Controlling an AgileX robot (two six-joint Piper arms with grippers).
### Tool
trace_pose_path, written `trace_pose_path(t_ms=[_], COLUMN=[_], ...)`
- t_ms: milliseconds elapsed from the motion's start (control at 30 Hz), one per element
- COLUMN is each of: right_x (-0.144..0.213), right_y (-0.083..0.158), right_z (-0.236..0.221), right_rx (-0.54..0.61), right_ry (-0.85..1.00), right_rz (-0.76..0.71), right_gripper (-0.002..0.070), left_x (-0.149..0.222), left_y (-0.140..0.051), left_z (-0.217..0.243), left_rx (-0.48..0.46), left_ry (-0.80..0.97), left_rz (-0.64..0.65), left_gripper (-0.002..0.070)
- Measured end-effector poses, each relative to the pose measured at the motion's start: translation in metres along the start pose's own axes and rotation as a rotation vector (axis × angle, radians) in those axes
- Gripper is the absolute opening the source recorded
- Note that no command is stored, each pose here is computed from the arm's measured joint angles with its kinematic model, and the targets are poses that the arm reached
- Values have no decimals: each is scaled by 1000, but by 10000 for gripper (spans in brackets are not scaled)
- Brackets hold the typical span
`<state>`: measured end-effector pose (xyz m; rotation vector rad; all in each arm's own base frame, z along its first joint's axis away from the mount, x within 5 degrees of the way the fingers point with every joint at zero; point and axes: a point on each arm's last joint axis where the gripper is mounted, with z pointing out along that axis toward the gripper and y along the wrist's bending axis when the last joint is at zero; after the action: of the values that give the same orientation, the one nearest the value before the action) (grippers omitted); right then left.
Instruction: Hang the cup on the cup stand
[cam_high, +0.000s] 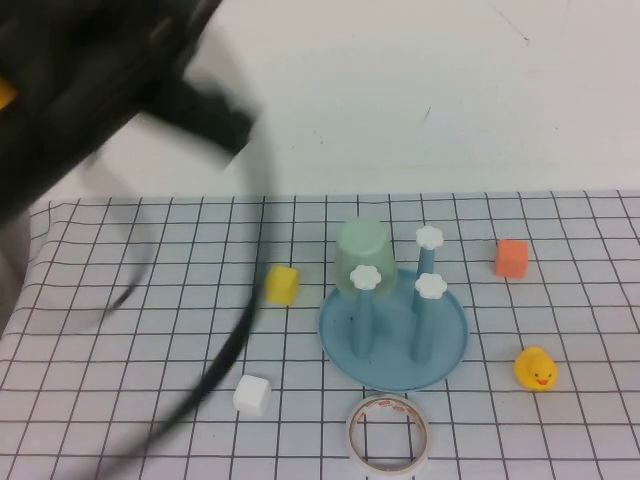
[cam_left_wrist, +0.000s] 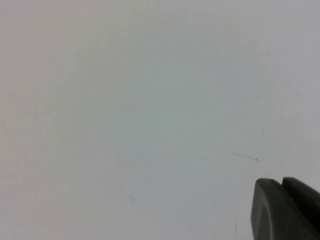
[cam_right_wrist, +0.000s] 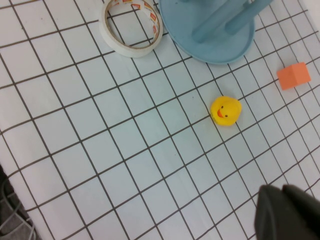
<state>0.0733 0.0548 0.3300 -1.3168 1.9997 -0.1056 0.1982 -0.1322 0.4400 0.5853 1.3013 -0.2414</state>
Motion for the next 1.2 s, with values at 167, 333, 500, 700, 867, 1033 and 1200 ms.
trace_pose_path(t_ms=[167, 333, 500, 700, 867, 1033, 1200], right_x=[0, 0, 0, 0, 0, 0, 0], right_y=[0, 0, 0, 0, 0, 0, 0], right_z=[0, 0, 0, 0, 0, 0, 0], right_rx=[0, 0, 0, 0, 2, 2, 2], right_ry=[0, 0, 0, 0, 0, 0, 0], right_rz=[0, 0, 0, 0, -1, -1, -1], right_gripper=[-1, -1, -1, -1, -1, -1, -1], left_x=[27, 68, 104, 146, 175, 190, 199], left_y=[-6, -17, -26, -38, -42, -36, -30], left_z=[-54, -98, -130, -147, -161, -178, -195], left_rx=[10, 32, 46, 81, 59, -80, -214], left_ry=[29, 83, 121, 217, 287, 295, 265], left_rz=[101, 137, 140, 142, 78, -109, -51], left_gripper=[0, 0, 0, 0, 0, 0, 0])
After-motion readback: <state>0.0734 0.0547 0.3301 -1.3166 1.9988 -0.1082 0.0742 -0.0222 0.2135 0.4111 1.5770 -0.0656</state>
